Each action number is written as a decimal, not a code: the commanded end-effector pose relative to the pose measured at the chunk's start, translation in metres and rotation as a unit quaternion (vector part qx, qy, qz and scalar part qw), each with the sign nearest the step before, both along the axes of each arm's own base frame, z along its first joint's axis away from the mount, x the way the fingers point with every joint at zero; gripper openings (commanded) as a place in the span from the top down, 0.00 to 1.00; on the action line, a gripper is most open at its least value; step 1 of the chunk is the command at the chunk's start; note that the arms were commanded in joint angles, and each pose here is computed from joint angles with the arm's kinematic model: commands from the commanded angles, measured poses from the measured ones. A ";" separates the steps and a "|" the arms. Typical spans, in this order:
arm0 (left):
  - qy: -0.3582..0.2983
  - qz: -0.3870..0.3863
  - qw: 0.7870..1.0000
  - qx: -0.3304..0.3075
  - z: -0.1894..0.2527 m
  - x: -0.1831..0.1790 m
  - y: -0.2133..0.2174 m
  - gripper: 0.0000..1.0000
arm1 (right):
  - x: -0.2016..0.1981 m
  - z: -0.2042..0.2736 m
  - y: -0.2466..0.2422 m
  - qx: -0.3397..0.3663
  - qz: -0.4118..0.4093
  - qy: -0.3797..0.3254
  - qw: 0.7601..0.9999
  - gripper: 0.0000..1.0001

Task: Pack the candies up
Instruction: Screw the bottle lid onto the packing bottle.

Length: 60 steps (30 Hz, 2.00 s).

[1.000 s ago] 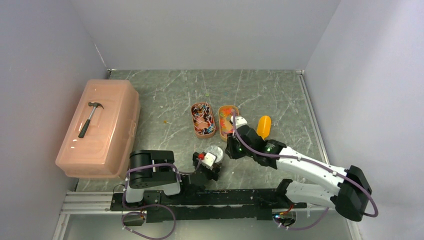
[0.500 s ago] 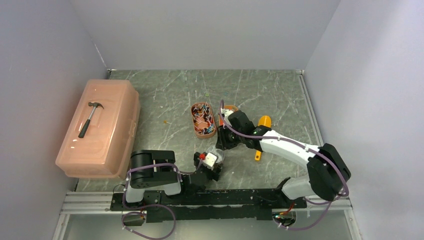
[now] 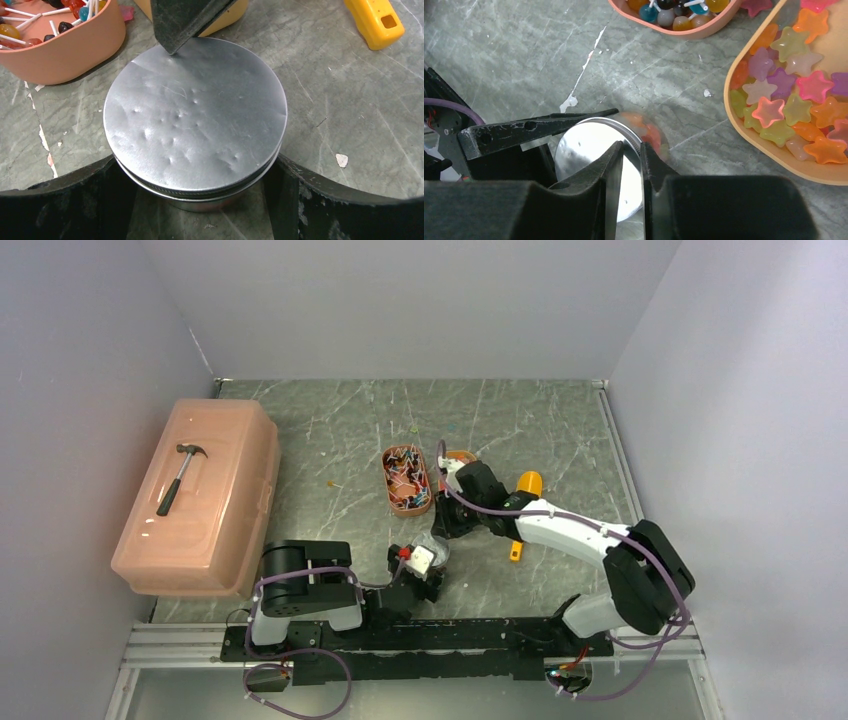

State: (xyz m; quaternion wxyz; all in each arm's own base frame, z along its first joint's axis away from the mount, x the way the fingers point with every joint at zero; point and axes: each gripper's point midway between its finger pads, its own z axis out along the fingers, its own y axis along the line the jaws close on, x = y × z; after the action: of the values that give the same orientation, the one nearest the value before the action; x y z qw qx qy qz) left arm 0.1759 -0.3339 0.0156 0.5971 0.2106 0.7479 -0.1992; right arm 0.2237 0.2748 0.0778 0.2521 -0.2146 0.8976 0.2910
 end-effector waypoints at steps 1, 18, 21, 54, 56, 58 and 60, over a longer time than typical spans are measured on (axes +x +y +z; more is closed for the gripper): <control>0.045 -0.062 0.986 0.148 -0.068 -0.027 0.028 0.19 | -0.017 0.000 -0.002 0.015 0.017 0.009 1.000 0.81; 0.049 -0.045 0.985 0.159 -0.072 -0.024 0.032 0.17 | -0.092 -0.027 -0.021 0.009 0.000 0.048 0.999 0.87; 0.048 -0.044 0.985 0.158 -0.072 -0.023 0.032 0.17 | -0.099 -0.027 -0.024 0.007 -0.009 0.049 0.999 0.87; 0.048 -0.049 0.985 0.161 -0.072 -0.024 0.031 0.18 | -0.003 0.070 -0.023 -0.003 -0.070 -0.106 0.992 0.61; 0.047 -0.051 0.984 0.163 -0.072 -0.024 0.031 0.18 | 0.003 0.068 -0.018 -0.002 -0.066 -0.105 0.992 0.61; 0.047 -0.051 0.984 0.164 -0.072 -0.024 0.030 0.18 | 0.006 0.062 -0.013 -0.002 -0.053 -0.094 0.994 0.61; 0.047 -0.054 0.984 0.164 -0.073 -0.025 0.029 0.18 | 0.007 0.054 -0.006 -0.003 -0.034 -0.083 0.996 0.62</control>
State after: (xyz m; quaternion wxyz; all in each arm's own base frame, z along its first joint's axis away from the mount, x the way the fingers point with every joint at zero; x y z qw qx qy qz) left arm 0.1690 -0.3443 0.0159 0.5936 0.2207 0.7454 -0.2079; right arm 0.2185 0.2477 0.1201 0.3273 -0.1763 0.8996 0.2292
